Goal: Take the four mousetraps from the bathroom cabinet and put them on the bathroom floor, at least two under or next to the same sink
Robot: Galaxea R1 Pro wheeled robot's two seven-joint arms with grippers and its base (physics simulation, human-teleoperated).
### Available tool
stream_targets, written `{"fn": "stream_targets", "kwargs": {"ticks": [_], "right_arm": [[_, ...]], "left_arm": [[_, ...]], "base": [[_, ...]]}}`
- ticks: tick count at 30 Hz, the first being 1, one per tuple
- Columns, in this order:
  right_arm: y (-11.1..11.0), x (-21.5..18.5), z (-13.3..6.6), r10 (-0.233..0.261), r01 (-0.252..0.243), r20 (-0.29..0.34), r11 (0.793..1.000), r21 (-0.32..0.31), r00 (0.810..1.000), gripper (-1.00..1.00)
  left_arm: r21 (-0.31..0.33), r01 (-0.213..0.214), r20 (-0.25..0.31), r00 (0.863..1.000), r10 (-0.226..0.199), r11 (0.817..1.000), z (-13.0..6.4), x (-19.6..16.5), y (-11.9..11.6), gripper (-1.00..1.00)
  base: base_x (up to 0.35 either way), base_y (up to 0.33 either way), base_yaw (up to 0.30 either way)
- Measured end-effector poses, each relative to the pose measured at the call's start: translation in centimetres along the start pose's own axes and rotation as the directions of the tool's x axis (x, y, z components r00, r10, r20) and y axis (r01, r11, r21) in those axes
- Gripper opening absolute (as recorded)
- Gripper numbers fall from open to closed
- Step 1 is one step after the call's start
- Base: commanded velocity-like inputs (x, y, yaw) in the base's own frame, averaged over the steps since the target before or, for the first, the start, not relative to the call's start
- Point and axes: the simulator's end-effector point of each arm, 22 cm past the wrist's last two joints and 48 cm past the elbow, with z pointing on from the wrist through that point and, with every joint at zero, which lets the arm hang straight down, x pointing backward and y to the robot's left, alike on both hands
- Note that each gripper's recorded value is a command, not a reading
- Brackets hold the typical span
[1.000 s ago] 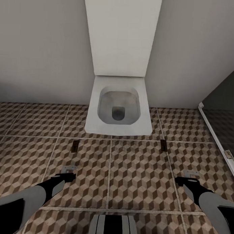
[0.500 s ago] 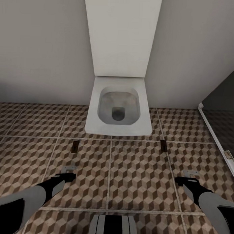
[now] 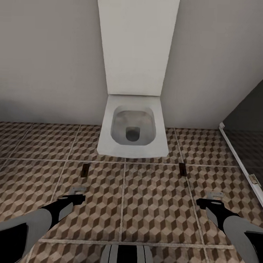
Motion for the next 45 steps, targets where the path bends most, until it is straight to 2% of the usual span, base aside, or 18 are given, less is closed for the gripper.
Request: {"fn": "stream_targets", "kwargs": {"ticks": [30, 36, 45], "right_arm": [[-1.7, -5.2, -4.3, 0.047, -0.047, 0.1, 0.999, -0.003, 0.994, 1.0], [-1.9, -4.4, -5.0, 0.047, -0.047, 0.1, 0.999, -0.003, 0.994, 1.0], [-1.6, -0.7, -5.8, 0.031, -0.031, 0.068, 0.999, -0.011, 0.997, 1.0]], "left_arm": [[0.002, 0.022, 0.119, 0.993, -0.022, 1.0, -4.7, -6.3, 0.7, 1.0], [0.001, 0.023, 0.137, 0.99, -0.023, 1.0, -5.6, -7.1, 1.0, 1.0], [0.001, 0.017, 0.116, 0.993, -0.017, 1.0, -6.5, -4.3, 1.2, 1.0]], "base": [[0.0, 0.0, 0.0], [0.0, 0.0, 0.0], [0.0, 0.0, 0.0]]}}
